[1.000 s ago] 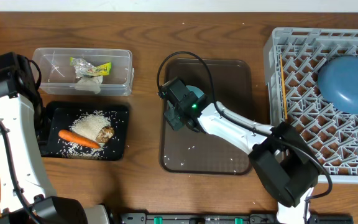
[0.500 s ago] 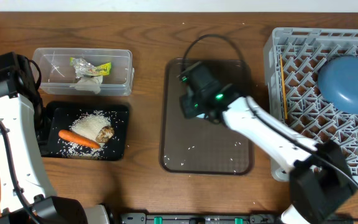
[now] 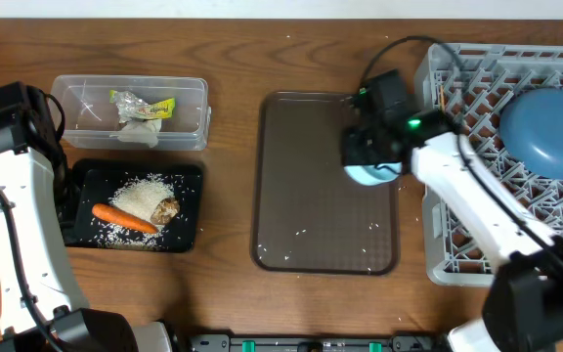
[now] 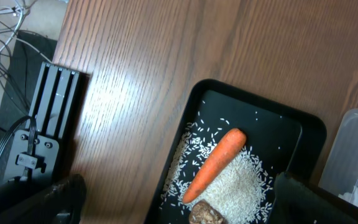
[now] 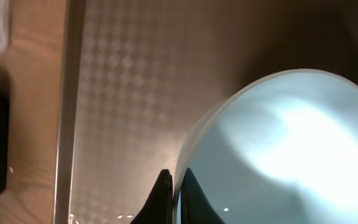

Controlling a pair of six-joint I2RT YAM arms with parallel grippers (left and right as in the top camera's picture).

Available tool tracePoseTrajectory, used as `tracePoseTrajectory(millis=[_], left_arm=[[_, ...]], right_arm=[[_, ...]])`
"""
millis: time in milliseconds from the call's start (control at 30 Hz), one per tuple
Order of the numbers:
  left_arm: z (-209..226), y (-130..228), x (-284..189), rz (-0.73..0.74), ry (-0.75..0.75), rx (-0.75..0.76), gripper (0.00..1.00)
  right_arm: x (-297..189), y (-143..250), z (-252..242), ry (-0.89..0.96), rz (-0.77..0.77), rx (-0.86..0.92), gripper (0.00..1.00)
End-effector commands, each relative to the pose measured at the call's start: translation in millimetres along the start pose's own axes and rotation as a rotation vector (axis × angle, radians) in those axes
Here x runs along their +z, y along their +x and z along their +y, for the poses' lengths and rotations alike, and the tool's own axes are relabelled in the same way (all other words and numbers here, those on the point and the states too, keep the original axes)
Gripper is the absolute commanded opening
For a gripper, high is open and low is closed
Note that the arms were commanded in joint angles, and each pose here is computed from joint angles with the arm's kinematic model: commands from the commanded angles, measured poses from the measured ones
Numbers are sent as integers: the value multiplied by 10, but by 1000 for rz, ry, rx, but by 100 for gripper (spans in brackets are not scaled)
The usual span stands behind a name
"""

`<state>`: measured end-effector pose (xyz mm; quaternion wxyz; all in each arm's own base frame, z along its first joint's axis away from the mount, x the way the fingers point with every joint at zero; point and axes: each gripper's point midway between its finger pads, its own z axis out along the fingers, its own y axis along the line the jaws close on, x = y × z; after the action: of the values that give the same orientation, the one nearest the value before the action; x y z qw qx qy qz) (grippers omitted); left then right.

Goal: Sort waste into correct bins and load items into the dishwasher rack
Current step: 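Lift the bowl with the right gripper and carry it into the rack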

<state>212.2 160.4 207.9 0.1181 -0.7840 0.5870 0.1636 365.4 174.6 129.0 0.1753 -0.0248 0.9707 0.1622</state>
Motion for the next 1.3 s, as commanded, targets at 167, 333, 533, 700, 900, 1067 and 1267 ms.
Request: tracePoseTrajectory(millis=[167,333,533,700,900,1067,1267], left_arm=[[18,-31,18,-16,-14,-12,98],[18,-31,18,-16,-14,-12,98],[18,-31,18,-16,-14,-12,98],[18,-31,18,-16,-14,-12,98],[18,-31,18,-16,-14,-12,98],[18,-31,18,-16,-14,-12,98],[18,-31,18,-16,-14,-12,98]], right_arm=[[-880,-211,51,-62,-209,-17,1],[-1195,-124,-179,-34,-230,51,1],[-1394,-38,-671,-3,-214,170,1],[-1532,-23,-932,-96,-216,184,1],[-1767,-32,-1267,-191,-281,259,1],[-1852,-50,-1454,-277,-318,294,1],[-1678,-58,-1441,-421,-275,305,1]])
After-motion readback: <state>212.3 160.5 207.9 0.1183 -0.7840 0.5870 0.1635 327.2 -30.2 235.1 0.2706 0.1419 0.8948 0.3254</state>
